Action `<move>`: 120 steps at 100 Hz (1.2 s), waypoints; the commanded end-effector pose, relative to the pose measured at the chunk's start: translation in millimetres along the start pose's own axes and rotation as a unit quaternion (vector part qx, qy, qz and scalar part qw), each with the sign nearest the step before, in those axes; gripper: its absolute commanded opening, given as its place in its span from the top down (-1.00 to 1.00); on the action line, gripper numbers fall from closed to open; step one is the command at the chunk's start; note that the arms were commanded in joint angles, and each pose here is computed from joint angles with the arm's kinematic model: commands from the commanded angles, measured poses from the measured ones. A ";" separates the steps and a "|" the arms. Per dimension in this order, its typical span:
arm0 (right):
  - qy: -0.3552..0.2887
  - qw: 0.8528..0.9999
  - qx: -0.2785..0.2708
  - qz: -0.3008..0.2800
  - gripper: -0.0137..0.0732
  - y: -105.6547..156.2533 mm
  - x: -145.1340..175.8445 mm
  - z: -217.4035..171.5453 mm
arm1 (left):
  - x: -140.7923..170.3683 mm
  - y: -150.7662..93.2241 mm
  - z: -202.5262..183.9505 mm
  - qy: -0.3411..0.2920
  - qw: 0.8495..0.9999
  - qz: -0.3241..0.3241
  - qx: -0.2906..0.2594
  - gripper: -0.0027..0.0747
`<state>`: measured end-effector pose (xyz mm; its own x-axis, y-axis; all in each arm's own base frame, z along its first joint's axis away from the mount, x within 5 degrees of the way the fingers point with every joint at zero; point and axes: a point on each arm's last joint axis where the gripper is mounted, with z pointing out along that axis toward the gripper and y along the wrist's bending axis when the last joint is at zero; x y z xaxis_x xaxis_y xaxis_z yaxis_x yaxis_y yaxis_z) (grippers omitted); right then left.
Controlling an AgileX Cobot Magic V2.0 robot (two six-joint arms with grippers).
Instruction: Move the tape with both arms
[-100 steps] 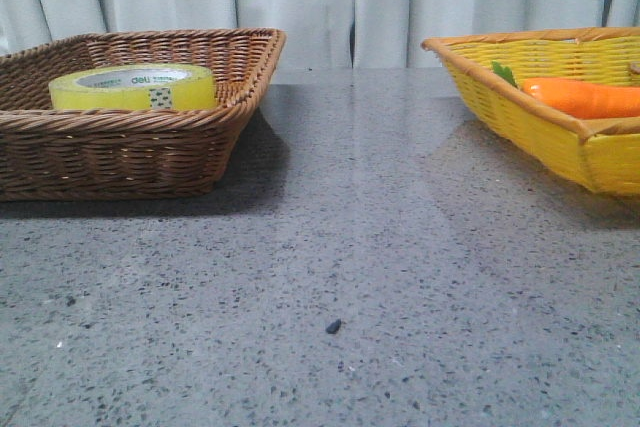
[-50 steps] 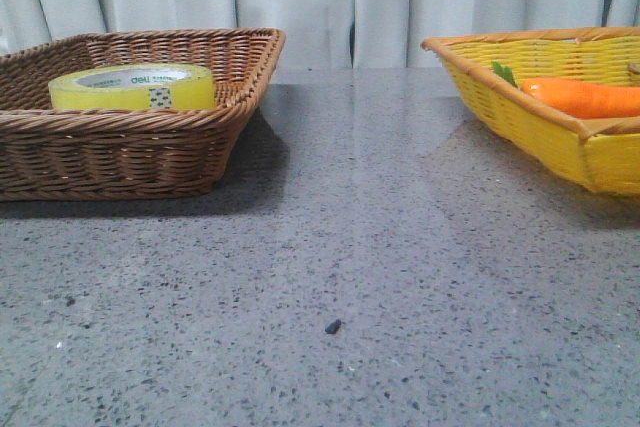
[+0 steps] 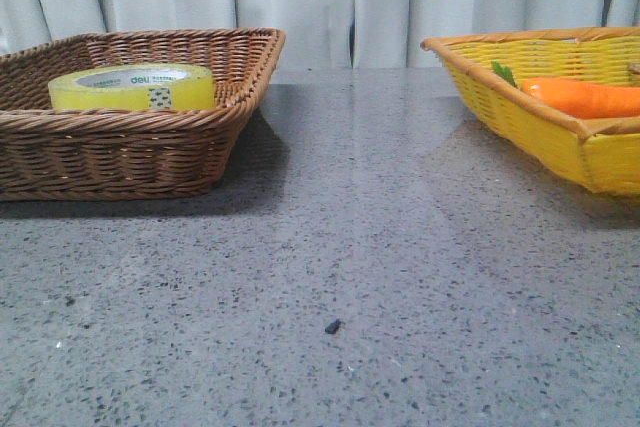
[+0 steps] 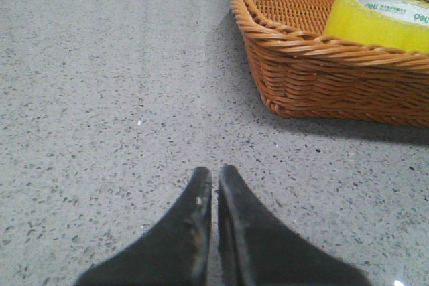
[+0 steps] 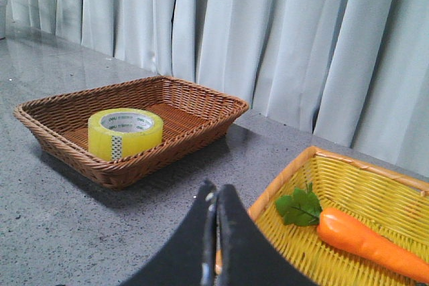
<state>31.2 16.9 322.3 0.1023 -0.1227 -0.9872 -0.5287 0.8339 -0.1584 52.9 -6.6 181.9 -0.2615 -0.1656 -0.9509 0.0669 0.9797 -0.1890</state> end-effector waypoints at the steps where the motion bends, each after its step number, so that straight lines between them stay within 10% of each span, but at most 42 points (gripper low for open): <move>1: -0.043 0.999 0.007 -0.010 0.86 -2.2 -14.2 -0.8 | -1.5 -0.3 -1.1 -0.028 1.000 -0.006 0.005 0.99; 46: -0.029 0.995 0.089 -0.018 0.86 -3.7 18.3 11.2 | -1.5 -0.3 -1.1 -0.028 1.000 -0.006 0.005 0.99; 86: -0.102 0.950 0.292 0.053 0.86 -11.7 92.6 5.2 | -1.5 -0.3 -1.1 -0.028 1.000 -0.006 0.005 0.98; 120: 0.110 0.939 0.305 0.113 0.86 -6.2 144.2 5.8 | -1.5 -0.3 -1.1 -0.028 1.000 -0.006 0.005 0.99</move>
<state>55.3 -2.9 192.1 -0.1101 0.0432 -0.9930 0.0686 0.9970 0.0357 52.9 -6.6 181.9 -0.2615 -0.1656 -0.9509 0.0669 0.9797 -0.1890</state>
